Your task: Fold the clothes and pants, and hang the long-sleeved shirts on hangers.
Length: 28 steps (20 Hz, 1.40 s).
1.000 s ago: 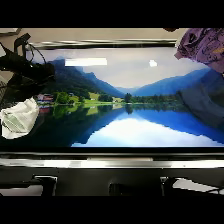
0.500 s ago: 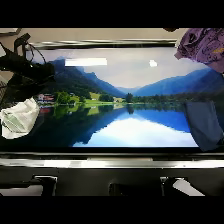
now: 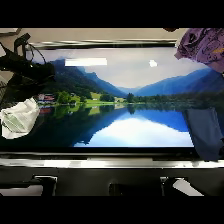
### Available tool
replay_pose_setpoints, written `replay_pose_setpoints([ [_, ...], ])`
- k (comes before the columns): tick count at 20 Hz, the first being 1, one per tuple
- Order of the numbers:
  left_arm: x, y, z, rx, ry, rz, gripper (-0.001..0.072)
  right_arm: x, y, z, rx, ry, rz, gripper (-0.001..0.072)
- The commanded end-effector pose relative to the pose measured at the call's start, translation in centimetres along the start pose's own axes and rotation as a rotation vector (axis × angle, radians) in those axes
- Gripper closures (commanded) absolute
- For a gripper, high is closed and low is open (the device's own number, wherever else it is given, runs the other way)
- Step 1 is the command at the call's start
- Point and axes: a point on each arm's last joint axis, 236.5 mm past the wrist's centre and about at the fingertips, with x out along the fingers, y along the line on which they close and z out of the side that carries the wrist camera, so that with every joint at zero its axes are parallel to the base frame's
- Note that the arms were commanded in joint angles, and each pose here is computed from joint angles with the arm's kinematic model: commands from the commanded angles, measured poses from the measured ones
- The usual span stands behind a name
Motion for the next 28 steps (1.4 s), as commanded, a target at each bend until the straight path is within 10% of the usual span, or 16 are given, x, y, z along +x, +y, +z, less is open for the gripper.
replay_pose_setpoints([
  [1,0.0,0.0,0.0,0.001,0.0,0.0,0.0687,0.0,-0.8,0.2,-0.017,-0.007,-0.034,0.0475],
  [3,0.0,0.0,0.0,0.0,0.0,0.0,0.0687,-0.1,-0.9,0.4,-0.038,-0.015,-0.039,0.0281],
  [12,-0.2,-0.8,-0.2,0.024,-0.006,-0.007,0.0688,-17.4,22.2,1.2,-0.339,-0.309,0.84,0.0408],
  [16,-1.3,-4.0,-1.9,0.157,-0.045,-0.047,0.0688,-18.2,28.9,-16.8,-0.868,-0.177,0.861,0.0666],
  [22,-2.3,-5.0,-8.9,0.119,-0.082,-0.081,0.0688,-17.3,26.3,-38.0,-1.415,-0.015,0.808,0.0682],
  [28,-6.1,-1.0,-10.2,0.089,-0.212,0.045,0.0687,-16.6,24.1,-42.3,-1.563,0.0,0.768,0.0681],
])
